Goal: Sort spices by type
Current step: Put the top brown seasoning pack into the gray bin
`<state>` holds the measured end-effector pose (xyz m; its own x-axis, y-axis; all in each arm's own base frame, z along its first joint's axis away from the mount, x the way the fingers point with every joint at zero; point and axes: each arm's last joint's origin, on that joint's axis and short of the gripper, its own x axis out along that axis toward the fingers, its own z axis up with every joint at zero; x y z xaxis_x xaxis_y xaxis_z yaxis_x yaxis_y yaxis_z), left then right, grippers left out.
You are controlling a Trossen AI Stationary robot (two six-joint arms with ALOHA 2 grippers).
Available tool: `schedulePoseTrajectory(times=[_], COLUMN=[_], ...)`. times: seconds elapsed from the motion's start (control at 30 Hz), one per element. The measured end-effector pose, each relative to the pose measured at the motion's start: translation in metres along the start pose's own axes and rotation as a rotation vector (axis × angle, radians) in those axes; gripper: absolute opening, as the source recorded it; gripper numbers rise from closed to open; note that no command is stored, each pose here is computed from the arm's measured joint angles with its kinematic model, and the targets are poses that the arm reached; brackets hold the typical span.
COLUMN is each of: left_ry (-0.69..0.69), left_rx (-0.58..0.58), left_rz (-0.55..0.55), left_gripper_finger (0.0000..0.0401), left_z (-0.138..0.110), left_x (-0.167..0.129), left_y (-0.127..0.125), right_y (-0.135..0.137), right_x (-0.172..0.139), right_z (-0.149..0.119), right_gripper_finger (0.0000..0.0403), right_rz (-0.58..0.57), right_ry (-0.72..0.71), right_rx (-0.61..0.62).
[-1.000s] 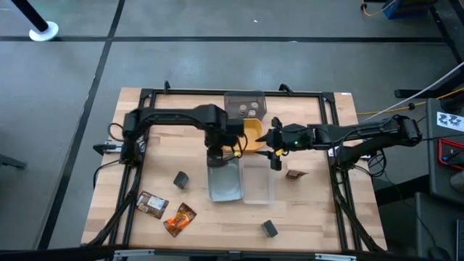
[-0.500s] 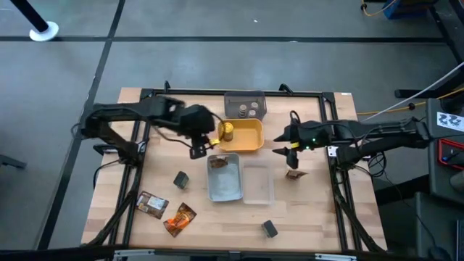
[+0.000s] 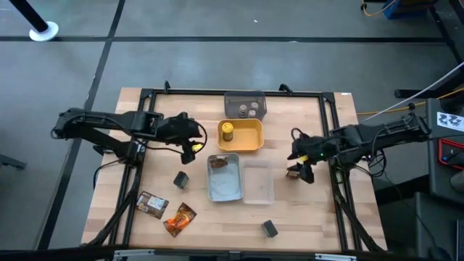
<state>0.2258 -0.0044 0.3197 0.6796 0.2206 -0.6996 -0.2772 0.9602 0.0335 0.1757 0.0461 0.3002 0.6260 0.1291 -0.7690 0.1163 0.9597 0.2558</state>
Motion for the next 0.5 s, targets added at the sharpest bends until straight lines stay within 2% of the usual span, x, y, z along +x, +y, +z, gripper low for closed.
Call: schedulePoseTrajectory(times=[0.23,0.5], left_ry=[0.02,0.035], left_rx=[-0.044,-0.057], left_rz=[0.005,0.009], left_gripper_finger=[0.0125,0.0125], left_z=[-0.022,-0.028], left_x=[0.013,0.017], left_y=[0.001,0.002], right_y=[0.013,0.025], right_x=[0.001,0.017], right_z=[-0.022,-0.037], right_gripper_finger=[0.0209,0.0209], right_rz=[-0.095,-0.223], right_ry=[0.141,0.261], right_rx=[0.031,-0.048])
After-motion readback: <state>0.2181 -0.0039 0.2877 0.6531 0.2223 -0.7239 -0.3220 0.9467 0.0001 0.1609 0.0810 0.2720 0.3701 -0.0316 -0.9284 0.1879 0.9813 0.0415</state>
